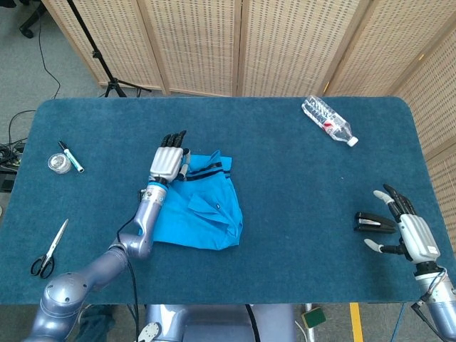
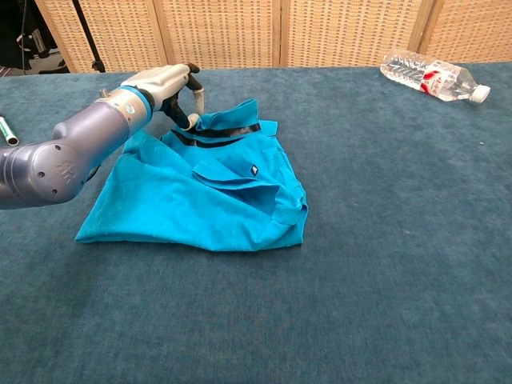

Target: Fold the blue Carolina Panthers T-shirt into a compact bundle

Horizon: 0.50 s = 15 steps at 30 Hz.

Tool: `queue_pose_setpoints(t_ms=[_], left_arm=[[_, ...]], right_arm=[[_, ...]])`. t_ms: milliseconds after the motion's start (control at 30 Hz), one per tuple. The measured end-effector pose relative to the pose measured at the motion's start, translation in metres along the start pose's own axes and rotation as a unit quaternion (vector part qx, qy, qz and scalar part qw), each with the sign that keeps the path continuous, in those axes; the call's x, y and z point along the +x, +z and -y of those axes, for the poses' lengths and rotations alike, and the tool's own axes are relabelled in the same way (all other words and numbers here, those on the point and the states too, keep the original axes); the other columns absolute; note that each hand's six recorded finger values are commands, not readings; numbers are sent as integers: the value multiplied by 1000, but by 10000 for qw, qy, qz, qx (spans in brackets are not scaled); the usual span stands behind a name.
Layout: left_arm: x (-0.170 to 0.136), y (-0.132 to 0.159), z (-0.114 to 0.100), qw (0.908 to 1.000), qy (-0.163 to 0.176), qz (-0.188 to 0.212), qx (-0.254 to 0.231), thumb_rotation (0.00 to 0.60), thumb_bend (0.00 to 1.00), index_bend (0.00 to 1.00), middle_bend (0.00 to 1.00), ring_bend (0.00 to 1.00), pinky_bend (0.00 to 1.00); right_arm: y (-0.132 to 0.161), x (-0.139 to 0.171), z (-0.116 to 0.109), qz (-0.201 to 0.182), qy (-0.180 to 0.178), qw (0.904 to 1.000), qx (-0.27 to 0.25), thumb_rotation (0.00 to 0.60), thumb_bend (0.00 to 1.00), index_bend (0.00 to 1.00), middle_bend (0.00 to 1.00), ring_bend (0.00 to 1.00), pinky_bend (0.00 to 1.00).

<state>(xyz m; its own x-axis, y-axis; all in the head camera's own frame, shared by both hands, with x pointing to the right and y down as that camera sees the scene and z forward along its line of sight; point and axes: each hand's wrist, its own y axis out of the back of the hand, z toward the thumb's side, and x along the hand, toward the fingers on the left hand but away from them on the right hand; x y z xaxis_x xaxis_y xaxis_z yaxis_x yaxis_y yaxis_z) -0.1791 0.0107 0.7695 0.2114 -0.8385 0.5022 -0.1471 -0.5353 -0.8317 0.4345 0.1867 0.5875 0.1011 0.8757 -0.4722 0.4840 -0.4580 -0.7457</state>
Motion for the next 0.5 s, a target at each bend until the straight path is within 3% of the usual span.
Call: queue_pose_setpoints(t_ms=[133,167,200,267,333,500], left_arm=[[3,-6,-1,9999,18,-142,43,600,660,792,0,0,0],[4,-7,-1,9998,10,-171,35,600,647,740,0,0,0],[4,-8,0,9998,-7,-194,17,600,620,659,0,0,0],[5,-8,2,9997,-61,-215,-70,600,433,186,0,0,0],[5,-9,2,9994,-75,-235,-227,600,295,0,0,0,0],[6,-16,-13,9984,150,-285,-468,600,251,0,0,0,0]], right_arm=[[-1,-1,1,13,22,10000,5,600,0,119,0,0,0],[-1,-1,2,17,29,10000,7,600,0,119,0,0,0],[-1,-1,2,21,37,10000,10,600,0,119,0,0,0],[-2,-1,2,29,40,10000,14,600,0,119,0,0,0],[-2,-1,2,34,37,10000,17,600,0,119,0,0,0],[-1,-1,3,27,48,10000,23,600,0,119,0,0,0]])
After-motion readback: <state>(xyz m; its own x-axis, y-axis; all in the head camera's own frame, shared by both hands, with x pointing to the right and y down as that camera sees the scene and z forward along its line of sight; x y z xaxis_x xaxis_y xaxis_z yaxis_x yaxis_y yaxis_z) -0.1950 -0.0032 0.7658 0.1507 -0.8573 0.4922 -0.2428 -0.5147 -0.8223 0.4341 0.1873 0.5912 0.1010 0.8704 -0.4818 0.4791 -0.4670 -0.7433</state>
